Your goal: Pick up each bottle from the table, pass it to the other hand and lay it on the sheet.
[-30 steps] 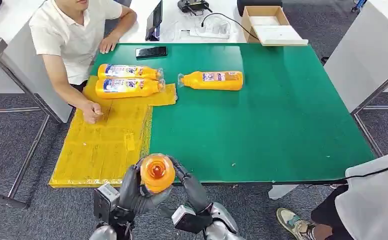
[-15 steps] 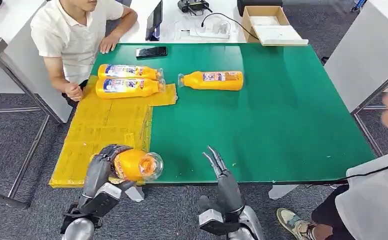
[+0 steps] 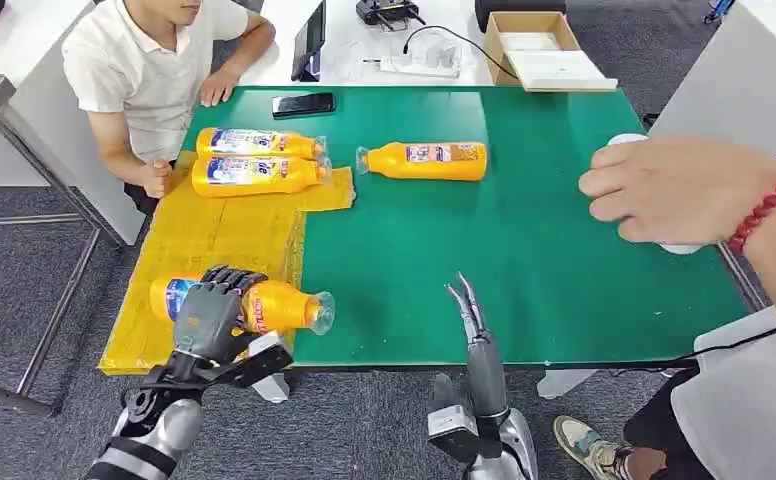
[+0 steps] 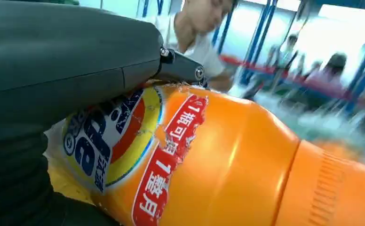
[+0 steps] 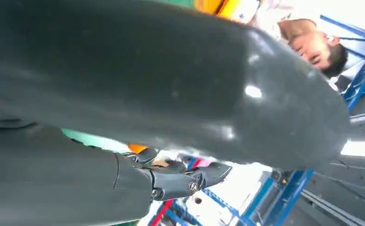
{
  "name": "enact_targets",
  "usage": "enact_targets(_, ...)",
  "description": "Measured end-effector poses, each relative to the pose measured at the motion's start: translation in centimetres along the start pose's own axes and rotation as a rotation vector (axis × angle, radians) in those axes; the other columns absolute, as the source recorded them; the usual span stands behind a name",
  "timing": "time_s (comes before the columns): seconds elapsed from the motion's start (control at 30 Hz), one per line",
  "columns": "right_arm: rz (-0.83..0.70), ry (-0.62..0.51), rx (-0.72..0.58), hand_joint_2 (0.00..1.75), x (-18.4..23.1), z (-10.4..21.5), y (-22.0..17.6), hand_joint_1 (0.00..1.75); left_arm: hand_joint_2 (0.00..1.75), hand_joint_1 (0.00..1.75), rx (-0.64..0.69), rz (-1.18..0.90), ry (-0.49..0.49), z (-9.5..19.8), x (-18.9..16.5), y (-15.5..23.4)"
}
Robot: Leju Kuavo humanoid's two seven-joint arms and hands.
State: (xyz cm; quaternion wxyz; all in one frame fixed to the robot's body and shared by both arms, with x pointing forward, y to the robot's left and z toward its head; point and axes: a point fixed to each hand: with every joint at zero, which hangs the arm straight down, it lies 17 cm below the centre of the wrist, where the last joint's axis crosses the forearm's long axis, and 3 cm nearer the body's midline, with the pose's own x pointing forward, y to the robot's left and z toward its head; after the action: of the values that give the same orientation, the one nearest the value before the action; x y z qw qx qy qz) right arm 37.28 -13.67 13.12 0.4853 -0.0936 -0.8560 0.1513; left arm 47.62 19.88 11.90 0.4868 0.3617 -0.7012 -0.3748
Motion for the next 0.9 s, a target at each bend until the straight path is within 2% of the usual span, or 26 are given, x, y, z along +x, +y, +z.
enact_targets(0.17, -0.076, 0.004, 0.017, 0.0, 0.6, -1.2, 1.9, 0.0, 1.75, 1.75, -0.131, -0.063, 0.153, -3.6, -3.6, -4.0)
enact_targets(0.43, -0.17, 0.048, 0.049, 0.0, 0.0, -1.4, 3.9, 0.0, 1.75, 1.75, -0.302, -0.046, 0.253, -5.3, -5.4, -7.2)
enact_targets(0.47, -0.188, 0.056, 0.049, 0.0, -0.2, -1.4, 4.0, 0.0, 1.75, 1.68, -0.317, -0.029, 0.266, -5.5, -5.5, -7.3)
enact_targets(0.5, -0.205, 0.063, 0.047, 0.0, -0.2, -1.5, 4.2, 0.0, 1.75, 0.79, -0.326, -0.017, 0.273, -5.7, -5.6, -7.3)
enact_targets(0.53, -0.221, 0.07, 0.044, 0.0, -0.2, -1.6, 4.3, 0.0, 1.75, 0.17, -0.336, -0.007, 0.281, -5.8, -5.7, -7.4)
enact_targets(0.57, -0.229, 0.074, 0.042, 0.0, -0.2, -1.7, 4.4, 0.0, 1.75, 0.0, -0.345, 0.0, 0.285, -6.0, -5.7, -7.5)
enact_targets(0.77, -0.26, 0.099, 0.044, 0.0, -0.6, -1.7, 5.2, 0.0, 1.75, 0.0, -0.406, 0.204, 0.242, -6.0, -3.4, -8.9)
enact_targets(0.9, -0.3, 0.126, 0.046, 0.0, -1.1, -1.4, 5.6, 0.0, 1.75, 0.0, -0.447, 0.6, 0.106, -5.6, 1.6, -9.3)
